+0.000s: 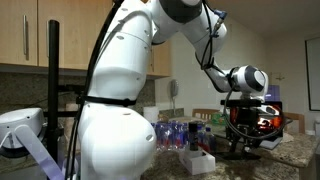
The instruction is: Shift the remote and spray can to the right
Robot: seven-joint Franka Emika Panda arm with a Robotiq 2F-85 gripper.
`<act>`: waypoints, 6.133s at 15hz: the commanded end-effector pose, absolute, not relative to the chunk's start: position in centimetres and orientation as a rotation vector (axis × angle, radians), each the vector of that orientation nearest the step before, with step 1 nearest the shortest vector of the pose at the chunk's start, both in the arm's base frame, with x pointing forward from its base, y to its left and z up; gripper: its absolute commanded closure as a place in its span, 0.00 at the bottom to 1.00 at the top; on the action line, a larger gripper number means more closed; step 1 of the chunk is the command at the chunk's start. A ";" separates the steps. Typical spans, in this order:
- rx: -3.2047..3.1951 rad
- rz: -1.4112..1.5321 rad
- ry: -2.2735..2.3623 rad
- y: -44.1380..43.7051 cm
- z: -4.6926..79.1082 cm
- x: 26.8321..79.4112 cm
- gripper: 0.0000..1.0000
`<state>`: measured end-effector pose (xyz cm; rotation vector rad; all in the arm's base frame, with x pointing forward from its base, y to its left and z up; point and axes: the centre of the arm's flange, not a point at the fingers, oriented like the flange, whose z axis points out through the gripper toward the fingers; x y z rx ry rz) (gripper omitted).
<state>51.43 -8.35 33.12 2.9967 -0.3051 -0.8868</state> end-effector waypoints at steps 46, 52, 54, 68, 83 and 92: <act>2.733 -0.340 1.359 24.4 39.9 56.3 0.00; 2.720 -0.528 1.300 22.6 38.7 55.7 0.25; 2.706 -0.552 1.310 22.7 38.4 56.0 0.33; 2.936 -0.417 1.006 15.2 40.1 57.8 0.71; 3.126 -0.517 0.256 -0.3 38.7 60.4 0.71; 3.203 -0.583 -0.138 -9.0 35.5 60.2 0.71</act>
